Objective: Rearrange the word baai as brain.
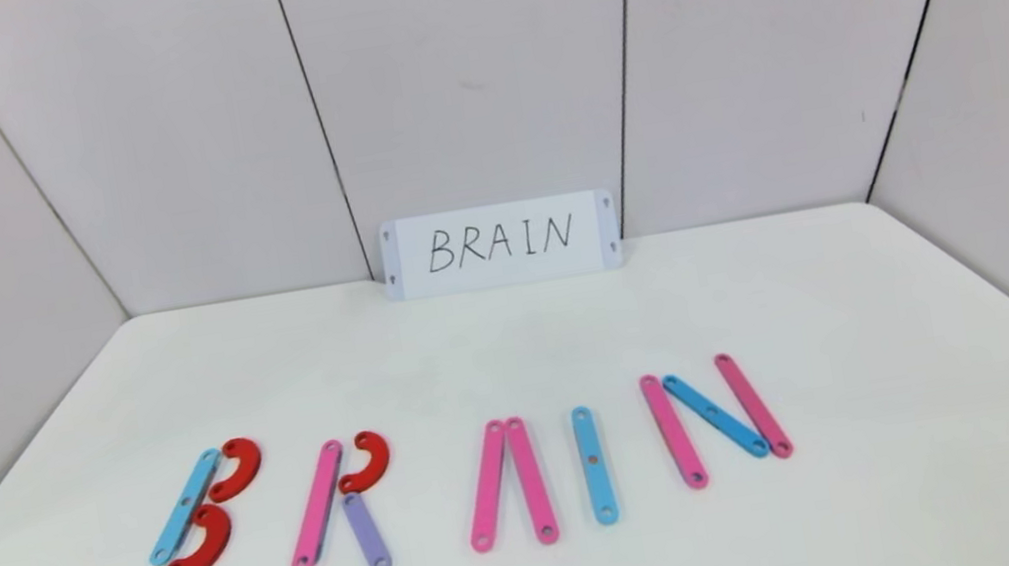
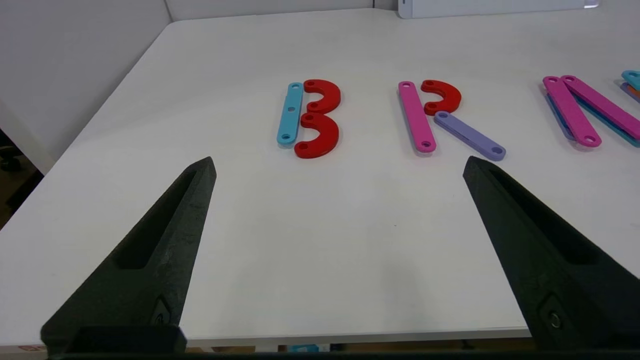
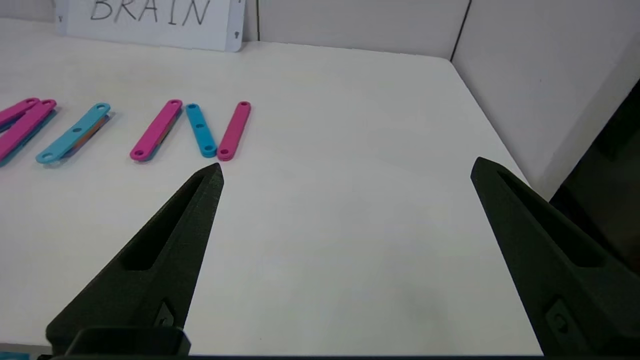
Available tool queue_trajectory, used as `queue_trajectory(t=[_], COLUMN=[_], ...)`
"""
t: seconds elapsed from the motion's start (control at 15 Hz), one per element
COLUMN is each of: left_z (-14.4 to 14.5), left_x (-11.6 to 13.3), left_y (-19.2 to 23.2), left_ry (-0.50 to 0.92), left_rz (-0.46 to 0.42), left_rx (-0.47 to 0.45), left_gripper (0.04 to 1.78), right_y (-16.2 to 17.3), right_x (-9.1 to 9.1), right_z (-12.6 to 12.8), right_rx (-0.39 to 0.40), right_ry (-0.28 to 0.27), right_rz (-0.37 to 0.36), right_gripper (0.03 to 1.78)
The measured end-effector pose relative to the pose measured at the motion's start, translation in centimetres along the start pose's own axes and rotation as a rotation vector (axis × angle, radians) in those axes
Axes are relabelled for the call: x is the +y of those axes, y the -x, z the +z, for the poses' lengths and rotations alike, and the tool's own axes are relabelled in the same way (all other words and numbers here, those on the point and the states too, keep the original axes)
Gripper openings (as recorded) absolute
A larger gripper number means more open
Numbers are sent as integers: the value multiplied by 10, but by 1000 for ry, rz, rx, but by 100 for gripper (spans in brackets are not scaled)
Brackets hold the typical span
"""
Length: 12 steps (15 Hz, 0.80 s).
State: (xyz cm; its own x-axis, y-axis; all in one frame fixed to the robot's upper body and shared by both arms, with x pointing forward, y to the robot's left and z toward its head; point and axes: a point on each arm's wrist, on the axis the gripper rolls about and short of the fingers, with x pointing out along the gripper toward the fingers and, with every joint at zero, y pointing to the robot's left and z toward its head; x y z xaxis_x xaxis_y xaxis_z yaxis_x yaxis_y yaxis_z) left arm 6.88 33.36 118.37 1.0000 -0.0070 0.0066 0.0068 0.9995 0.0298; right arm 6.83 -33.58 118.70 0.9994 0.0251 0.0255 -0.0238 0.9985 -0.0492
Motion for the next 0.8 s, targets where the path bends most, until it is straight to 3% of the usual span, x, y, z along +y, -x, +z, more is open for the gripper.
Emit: queue_trajectory(t=[0.8], left_z=[-2], left_x=[0], left_y=[0], left_ry=[17], left_rz=[1], left_rx=[9], left_gripper=[174], right_y=[-1], right_x=[0], right_z=[-3], right_rx=[14], right_ry=[-50], right_rz=[-29], right_gripper=[173])
